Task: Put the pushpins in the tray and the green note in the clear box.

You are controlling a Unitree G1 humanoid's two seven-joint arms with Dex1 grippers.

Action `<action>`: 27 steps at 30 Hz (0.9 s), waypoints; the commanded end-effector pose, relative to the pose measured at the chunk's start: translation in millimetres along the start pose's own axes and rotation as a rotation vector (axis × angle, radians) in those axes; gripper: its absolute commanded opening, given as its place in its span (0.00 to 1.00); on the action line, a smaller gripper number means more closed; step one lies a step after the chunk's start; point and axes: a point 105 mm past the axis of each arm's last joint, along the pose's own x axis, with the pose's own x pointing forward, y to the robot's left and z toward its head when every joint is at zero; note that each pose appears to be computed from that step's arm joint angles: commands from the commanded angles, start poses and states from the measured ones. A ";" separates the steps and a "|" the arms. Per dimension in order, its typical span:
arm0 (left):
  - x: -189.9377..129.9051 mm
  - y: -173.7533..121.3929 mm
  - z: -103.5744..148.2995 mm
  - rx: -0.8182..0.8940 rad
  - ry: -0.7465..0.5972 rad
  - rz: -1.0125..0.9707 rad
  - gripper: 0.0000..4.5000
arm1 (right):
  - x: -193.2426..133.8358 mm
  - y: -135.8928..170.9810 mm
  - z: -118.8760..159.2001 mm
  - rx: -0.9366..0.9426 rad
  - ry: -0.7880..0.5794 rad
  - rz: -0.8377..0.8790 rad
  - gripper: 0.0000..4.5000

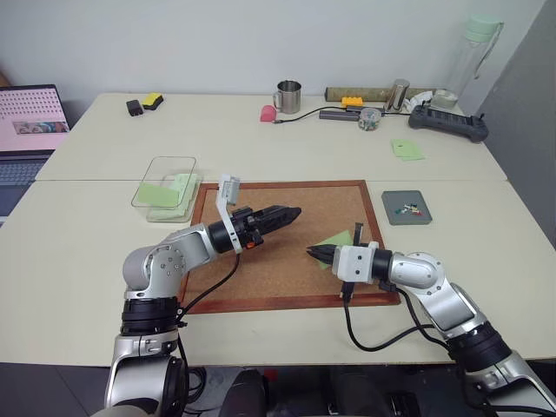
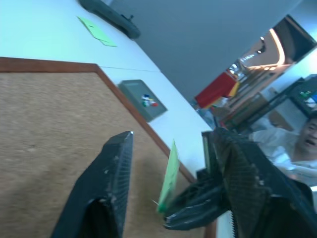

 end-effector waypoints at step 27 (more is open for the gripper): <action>-8.6 -8.3 2.6 0.157 -0.046 -0.040 0.94 | -33.9 -87.1 29.0 0.461 -0.215 -0.477 0.00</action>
